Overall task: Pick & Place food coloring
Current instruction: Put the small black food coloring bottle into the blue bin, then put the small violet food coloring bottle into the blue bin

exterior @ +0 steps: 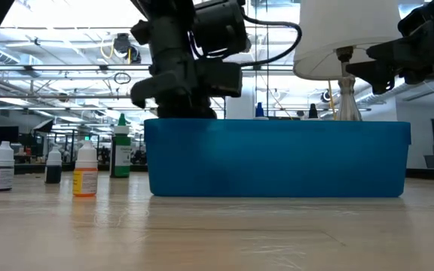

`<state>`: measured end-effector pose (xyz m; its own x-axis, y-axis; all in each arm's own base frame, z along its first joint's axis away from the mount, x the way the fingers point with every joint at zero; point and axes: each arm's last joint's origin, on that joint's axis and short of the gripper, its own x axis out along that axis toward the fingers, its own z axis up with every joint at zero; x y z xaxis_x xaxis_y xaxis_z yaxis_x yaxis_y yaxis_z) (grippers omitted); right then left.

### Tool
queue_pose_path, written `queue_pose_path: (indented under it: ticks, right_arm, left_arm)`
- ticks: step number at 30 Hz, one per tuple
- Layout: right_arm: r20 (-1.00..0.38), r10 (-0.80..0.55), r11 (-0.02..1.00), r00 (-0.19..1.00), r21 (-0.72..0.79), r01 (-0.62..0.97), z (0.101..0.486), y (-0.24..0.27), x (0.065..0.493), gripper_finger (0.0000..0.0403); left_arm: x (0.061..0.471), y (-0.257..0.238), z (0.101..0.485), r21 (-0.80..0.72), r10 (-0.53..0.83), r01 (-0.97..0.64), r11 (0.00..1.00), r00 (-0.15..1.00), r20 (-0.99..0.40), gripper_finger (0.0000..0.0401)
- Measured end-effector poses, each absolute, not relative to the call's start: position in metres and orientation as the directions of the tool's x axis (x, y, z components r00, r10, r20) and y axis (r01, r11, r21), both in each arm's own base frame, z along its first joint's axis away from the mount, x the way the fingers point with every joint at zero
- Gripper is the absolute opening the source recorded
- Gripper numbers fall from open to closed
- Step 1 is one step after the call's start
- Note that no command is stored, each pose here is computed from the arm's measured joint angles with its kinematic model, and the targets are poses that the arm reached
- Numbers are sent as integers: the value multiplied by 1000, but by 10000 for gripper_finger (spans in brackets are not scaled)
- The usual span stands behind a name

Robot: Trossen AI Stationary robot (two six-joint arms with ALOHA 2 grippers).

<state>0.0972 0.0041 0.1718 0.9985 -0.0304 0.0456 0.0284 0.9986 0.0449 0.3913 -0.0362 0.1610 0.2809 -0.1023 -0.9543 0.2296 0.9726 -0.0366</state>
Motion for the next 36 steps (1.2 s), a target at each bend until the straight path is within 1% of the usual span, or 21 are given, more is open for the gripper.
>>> queue_pose_path:
  ticks: [6,12,15,18,22,27,31,33,36]
  right_arm:
    - [44,-30,999,999,45,28,172,4,97,263]
    - [45,-31,999,999,45,29,172,4,97,263]
    - [45,-30,999,999,45,28,172,4,97,263]
    - [45,-31,999,999,45,29,172,4,97,263]
    - [45,-30,999,999,45,28,172,4,97,263]
    - [44,-30,999,999,45,28,172,4,97,263]
    - [45,-31,999,999,45,29,172,4,97,263]
    - [44,-30,999,999,45,28,172,4,97,263]
    - [44,-31,999,999,45,29,172,4,97,263]
  left_arm:
    - [392,-35,162,-38,-102,219,975,290,-951,70]
    - [392,-36,162,-40,-103,211,977,292,-951,147]
    - [392,-36,162,-44,-103,203,978,292,-951,170]
    - [392,-36,162,-46,-104,196,980,293,-951,182]
    - [393,-36,165,-42,-104,202,978,307,-946,192]
    - [390,-35,186,-31,-94,179,983,354,-931,199]
    - [377,-31,209,33,-20,143,989,358,-933,194]
    - [367,-28,226,76,31,107,991,369,-929,190]
    - [349,-22,247,137,114,43,990,351,-929,185]
